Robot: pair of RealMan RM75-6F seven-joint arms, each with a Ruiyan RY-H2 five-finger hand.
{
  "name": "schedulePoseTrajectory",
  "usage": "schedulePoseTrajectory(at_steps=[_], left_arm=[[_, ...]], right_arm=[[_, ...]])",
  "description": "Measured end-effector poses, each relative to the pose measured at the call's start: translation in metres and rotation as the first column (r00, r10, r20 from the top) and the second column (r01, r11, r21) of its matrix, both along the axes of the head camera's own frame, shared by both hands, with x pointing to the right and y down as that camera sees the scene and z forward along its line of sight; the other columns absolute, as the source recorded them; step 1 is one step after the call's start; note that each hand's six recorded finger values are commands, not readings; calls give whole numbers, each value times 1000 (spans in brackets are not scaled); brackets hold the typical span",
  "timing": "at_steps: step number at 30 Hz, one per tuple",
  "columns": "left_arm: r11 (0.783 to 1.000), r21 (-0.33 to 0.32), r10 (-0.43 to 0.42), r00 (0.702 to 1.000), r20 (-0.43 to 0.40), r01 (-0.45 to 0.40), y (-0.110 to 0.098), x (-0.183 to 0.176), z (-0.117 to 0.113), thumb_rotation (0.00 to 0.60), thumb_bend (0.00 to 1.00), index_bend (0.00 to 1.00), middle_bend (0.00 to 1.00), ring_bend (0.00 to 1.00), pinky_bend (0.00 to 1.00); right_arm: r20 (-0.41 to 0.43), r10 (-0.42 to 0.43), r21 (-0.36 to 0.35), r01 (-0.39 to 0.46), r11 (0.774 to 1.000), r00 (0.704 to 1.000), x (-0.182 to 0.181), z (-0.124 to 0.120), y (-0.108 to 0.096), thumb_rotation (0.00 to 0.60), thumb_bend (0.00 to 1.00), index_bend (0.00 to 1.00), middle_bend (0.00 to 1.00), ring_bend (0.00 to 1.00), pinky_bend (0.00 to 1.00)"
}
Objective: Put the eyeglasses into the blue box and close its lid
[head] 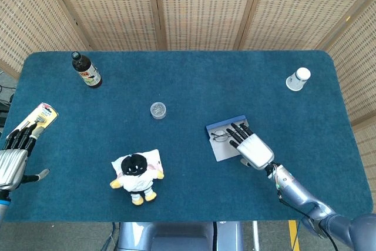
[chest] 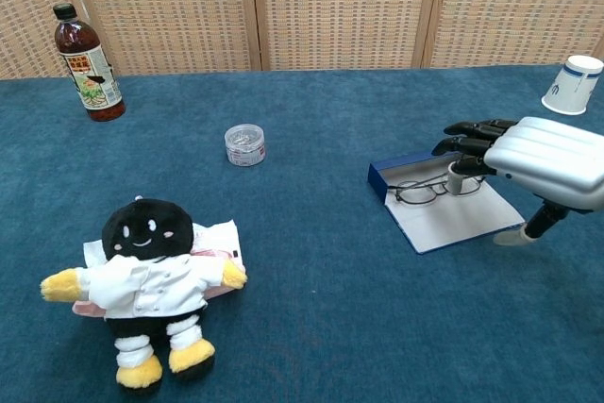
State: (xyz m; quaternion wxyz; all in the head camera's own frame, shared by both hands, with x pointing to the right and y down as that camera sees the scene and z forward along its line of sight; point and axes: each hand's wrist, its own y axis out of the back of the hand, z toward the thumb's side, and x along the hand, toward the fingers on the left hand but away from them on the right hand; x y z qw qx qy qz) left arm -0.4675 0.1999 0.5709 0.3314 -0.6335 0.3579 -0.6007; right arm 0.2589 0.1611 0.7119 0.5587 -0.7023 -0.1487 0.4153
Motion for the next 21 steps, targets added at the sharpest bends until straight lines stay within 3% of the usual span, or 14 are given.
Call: schedulePoseTrajectory(at_steps=[21], left_arm=[[1000,-16,-5,1000,14,5,-3,0,7,600,0,0,0,0,0]], right_arm=[[-11,-24,-2,24,1000,1000,-7,21,1,600,207,405,163,0,170]])
